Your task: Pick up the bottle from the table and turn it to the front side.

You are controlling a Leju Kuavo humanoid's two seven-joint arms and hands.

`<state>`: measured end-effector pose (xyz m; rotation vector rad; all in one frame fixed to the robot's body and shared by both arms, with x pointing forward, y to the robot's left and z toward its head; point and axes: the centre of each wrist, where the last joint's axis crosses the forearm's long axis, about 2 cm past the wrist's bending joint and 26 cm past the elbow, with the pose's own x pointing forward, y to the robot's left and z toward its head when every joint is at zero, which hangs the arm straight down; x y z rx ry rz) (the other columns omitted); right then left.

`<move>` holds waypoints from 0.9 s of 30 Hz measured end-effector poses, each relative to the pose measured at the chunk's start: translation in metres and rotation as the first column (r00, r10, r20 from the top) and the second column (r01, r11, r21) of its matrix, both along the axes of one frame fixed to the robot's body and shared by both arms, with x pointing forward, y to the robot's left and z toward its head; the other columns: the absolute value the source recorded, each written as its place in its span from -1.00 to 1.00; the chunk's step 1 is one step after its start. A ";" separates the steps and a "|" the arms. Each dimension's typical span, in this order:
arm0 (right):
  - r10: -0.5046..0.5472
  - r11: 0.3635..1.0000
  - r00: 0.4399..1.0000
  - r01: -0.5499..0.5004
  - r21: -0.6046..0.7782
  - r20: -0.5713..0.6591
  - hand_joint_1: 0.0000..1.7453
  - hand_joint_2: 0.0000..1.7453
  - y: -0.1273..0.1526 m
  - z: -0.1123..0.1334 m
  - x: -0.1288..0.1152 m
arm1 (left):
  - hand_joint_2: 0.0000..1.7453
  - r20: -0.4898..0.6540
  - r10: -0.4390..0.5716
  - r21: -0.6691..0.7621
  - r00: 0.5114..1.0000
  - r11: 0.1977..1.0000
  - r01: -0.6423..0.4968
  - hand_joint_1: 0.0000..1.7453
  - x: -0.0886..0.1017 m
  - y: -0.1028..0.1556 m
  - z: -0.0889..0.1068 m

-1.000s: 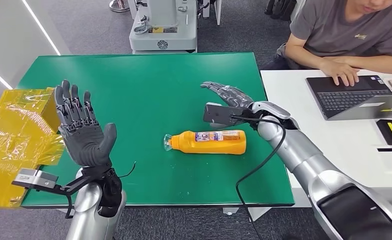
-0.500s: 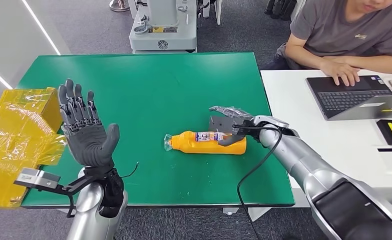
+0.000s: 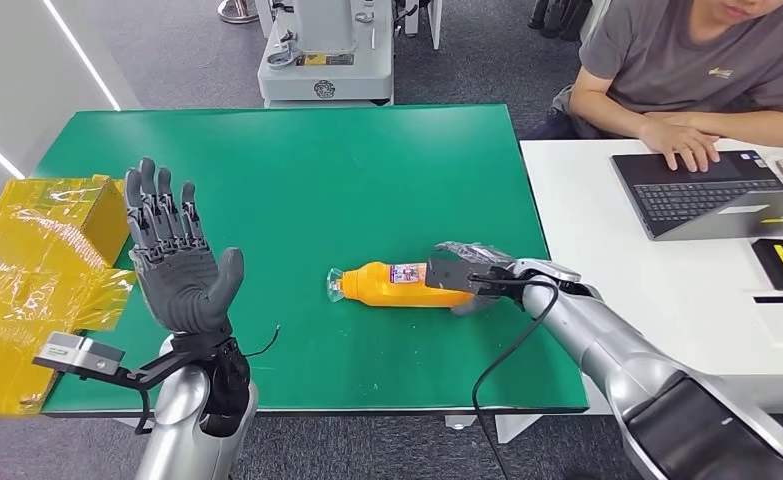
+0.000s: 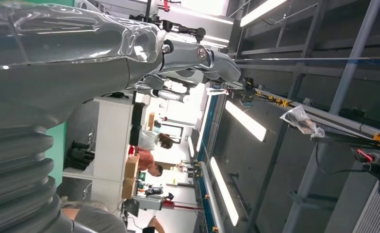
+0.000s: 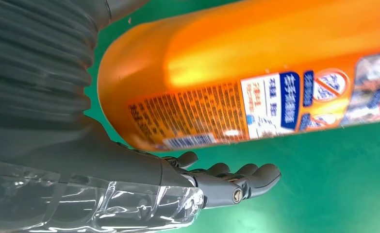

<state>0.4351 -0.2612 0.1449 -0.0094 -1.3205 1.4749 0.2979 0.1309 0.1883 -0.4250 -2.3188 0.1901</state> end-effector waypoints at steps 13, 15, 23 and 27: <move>-0.022 1.000 1.000 0.022 0.022 -0.013 0.98 1.00 -0.006 -0.014 -0.008 | 1.00 -0.009 -0.010 0.007 1.000 1.000 0.010 -1.00 -0.001 -0.002 0.000; -0.022 0.999 1.000 0.023 0.034 -0.011 1.00 1.00 -0.007 -0.015 -0.009 | 1.00 -0.010 -0.011 0.009 1.000 1.000 0.011 -1.00 -0.002 -0.002 -0.001; -0.026 0.997 1.000 0.025 0.070 0.013 1.00 1.00 -0.009 -0.021 -0.014 | 1.00 -0.020 -0.011 0.012 1.000 1.000 0.011 -1.00 -0.004 -0.002 -0.004; -0.031 0.996 0.999 0.028 0.087 0.033 1.00 1.00 -0.011 -0.025 -0.017 | 1.00 -0.022 -0.008 0.011 1.000 1.000 0.008 -1.00 -0.005 -0.002 -0.004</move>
